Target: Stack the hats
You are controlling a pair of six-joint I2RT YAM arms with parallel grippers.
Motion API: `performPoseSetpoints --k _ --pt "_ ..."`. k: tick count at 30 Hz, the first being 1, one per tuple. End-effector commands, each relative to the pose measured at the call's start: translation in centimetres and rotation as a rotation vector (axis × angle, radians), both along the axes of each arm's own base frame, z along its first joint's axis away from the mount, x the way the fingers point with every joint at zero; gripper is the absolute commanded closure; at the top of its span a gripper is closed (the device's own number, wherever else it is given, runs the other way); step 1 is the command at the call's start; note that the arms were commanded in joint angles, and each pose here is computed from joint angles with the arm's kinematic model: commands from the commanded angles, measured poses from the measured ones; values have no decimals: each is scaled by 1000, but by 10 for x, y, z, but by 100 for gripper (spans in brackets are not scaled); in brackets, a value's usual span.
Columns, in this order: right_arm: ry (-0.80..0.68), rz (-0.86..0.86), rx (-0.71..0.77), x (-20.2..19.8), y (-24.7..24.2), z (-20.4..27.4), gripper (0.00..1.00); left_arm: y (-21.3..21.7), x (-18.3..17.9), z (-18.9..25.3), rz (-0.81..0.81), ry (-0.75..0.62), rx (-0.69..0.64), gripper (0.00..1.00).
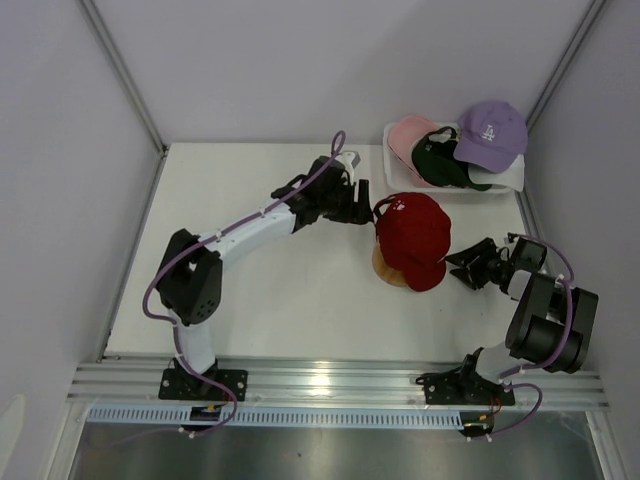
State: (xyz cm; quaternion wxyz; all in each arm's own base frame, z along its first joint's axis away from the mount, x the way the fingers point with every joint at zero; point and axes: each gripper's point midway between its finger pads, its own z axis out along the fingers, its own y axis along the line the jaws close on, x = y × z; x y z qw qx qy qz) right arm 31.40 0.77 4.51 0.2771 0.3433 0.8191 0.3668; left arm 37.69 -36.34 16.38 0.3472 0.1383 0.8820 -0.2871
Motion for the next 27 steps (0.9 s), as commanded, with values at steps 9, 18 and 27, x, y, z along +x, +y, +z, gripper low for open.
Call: performPoseSetpoints --k 9,18,27 --pt "-21 32 -46 6 0 11 44 28 2 92 109 -195 -89 26" --pt "-23 36 -56 6 0 12 43 -12 -6 105 -30 -169 -147 25" --pt "-6 41 -52 4 0 12 41 -14 -1 44 12 -98 37 29"
